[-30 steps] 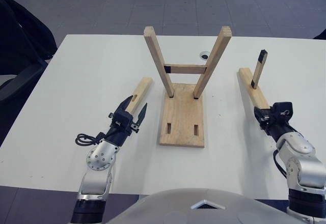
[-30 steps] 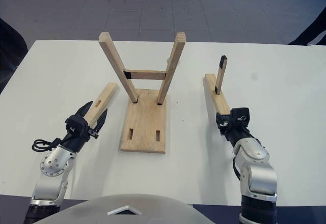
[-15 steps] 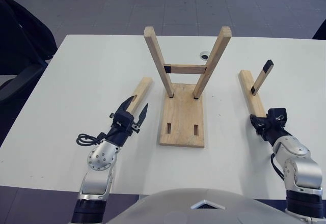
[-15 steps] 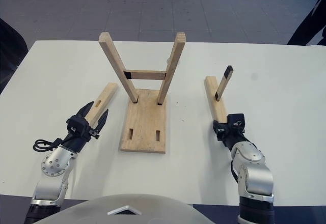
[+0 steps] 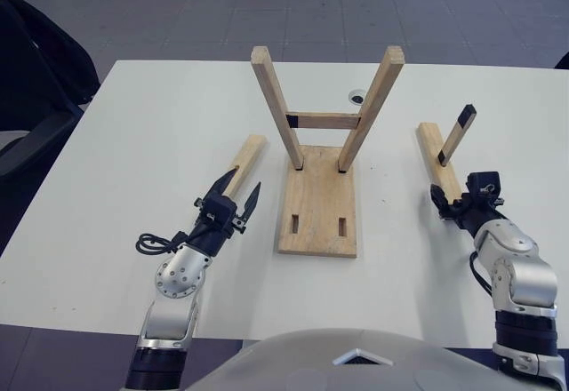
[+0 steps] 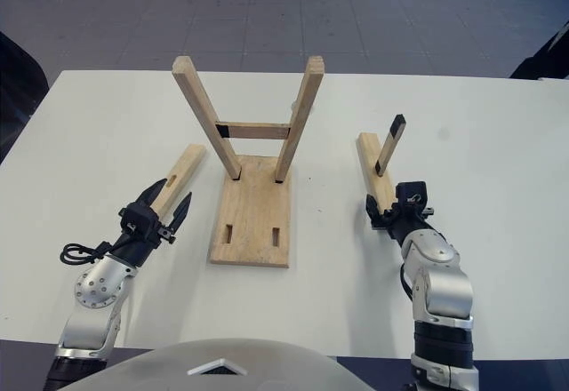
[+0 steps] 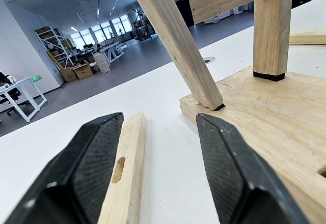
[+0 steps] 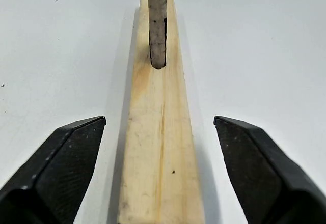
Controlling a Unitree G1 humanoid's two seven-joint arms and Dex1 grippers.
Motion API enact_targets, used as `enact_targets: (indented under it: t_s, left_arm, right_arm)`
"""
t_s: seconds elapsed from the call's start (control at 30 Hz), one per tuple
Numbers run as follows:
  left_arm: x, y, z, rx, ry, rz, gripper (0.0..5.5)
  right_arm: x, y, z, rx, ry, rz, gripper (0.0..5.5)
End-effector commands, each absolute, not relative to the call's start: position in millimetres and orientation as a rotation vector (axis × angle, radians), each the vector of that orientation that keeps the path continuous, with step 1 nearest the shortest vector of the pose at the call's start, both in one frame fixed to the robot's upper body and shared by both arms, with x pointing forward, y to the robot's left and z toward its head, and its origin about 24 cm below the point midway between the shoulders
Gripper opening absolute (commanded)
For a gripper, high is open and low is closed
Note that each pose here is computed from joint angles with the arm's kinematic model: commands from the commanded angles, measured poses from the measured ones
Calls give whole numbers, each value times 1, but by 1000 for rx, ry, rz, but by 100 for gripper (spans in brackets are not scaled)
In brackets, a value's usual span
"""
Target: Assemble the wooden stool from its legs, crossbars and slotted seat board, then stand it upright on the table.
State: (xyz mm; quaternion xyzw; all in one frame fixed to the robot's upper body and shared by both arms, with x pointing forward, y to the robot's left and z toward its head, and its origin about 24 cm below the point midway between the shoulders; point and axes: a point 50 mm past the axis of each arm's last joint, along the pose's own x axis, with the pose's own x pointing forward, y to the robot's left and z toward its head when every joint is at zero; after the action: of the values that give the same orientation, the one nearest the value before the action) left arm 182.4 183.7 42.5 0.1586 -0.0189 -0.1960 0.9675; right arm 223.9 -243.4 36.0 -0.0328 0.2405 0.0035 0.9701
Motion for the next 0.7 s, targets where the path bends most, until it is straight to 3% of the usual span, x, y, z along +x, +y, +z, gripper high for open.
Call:
enact_targets:
  t_s: [0.03,0.27,0.53,0.7]
  left_arm:
    - [183,184,42,322,-39,-396,264]
    - [181,183,42,317,-34,-392,264]
    - [182,183,42,319,-37,-389,264]
    - [184,186,47,323,-59,-370,264]
  right_arm:
    - [223,-244,31,-40,520,-3,314]
    - [215,-249,24,-26,575,-13,202]
    - [219,-247,32,-31,521,-9,202]
    - [241,-238,75,-35,287,-3,202]
